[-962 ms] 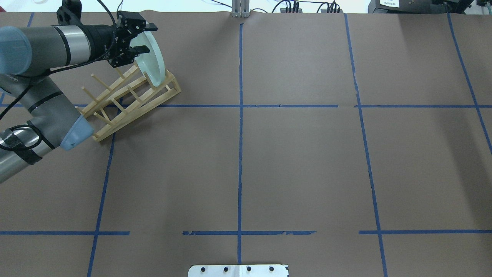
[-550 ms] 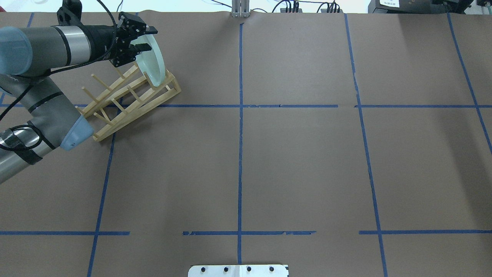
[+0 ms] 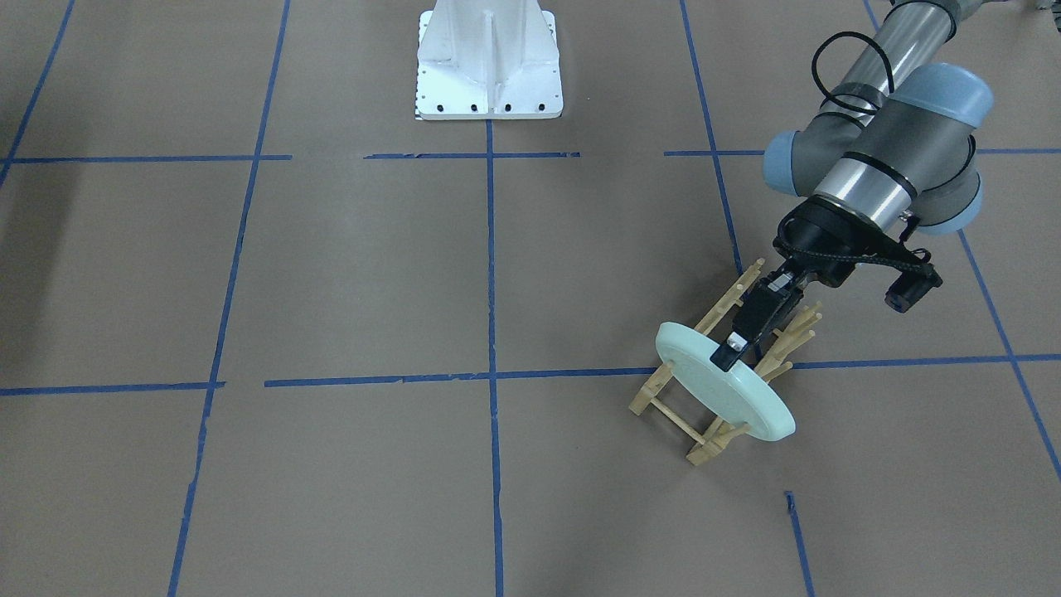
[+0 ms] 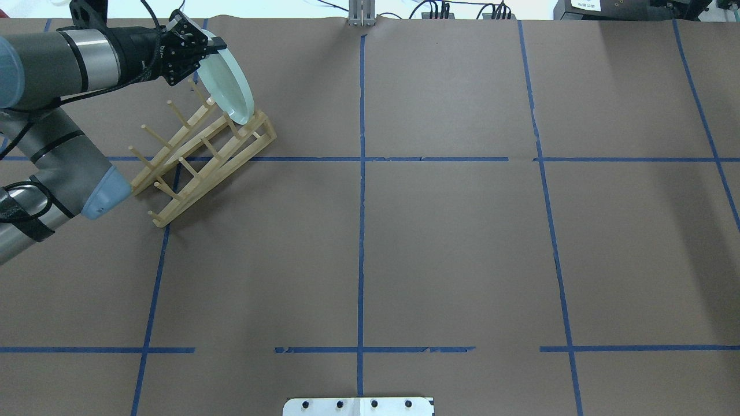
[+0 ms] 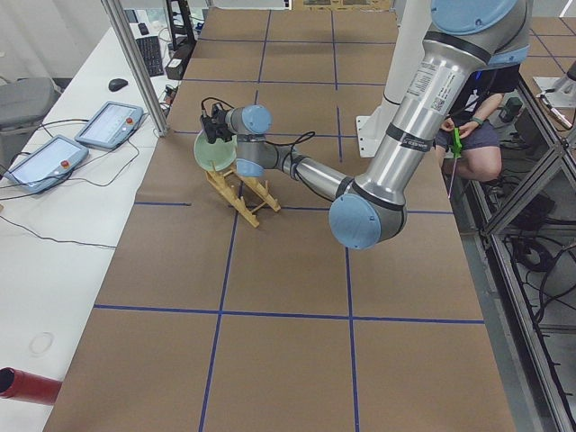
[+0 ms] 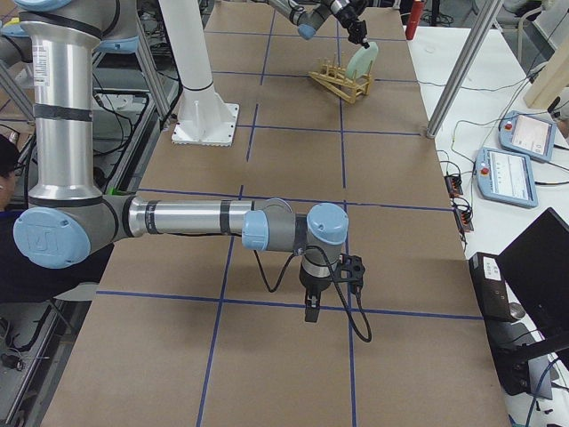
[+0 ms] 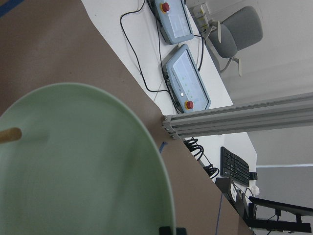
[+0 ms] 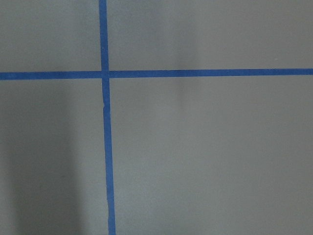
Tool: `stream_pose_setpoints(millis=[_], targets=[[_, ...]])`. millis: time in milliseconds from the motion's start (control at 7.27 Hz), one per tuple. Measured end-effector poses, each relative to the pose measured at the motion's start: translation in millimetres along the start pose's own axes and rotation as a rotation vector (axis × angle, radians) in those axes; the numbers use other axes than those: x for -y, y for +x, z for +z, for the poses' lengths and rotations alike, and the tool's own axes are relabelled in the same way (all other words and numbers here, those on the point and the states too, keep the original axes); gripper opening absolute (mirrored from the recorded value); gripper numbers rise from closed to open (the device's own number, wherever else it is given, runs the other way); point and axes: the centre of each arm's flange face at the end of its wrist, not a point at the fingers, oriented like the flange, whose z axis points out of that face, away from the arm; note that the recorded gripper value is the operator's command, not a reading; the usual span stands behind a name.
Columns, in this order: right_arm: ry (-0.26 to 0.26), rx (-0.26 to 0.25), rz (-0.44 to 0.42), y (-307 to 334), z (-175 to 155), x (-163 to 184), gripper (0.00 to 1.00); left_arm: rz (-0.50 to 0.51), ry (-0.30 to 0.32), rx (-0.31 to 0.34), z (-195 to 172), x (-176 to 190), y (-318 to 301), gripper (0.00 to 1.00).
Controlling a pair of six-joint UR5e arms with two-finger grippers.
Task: Place plate on table
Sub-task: 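Grasp the plate rim with the left gripper and lift it from the rack, then carry the plate with the left gripper toward the robot and lower it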
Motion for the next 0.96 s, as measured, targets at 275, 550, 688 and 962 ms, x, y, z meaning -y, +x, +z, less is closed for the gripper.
stream_pose_setpoints(millis=[275, 550, 688, 962], targets=[[0.000, 0.000, -0.001, -0.1, 0.0, 0.0, 1.00, -0.056, 0.003, -0.086, -20.3, 14.0, 7.7, 0.00], [0.000, 0.000, 0.000, 0.0, 0.0, 0.0, 1.00, -0.099, 0.037, -0.173, -52.6, 44.2, 39.0, 0.00], [0.000, 0.000, 0.001, 0.0, 0.0, 0.0, 1.00, -0.089, 0.039, -0.194, -73.6, 57.2, 63.2, 0.00], [0.000, 0.000, 0.001, 0.2, -0.1, -0.1, 1.00, -0.037, -0.033, -0.071, -117.9, 70.6, 118.9, 0.00]])
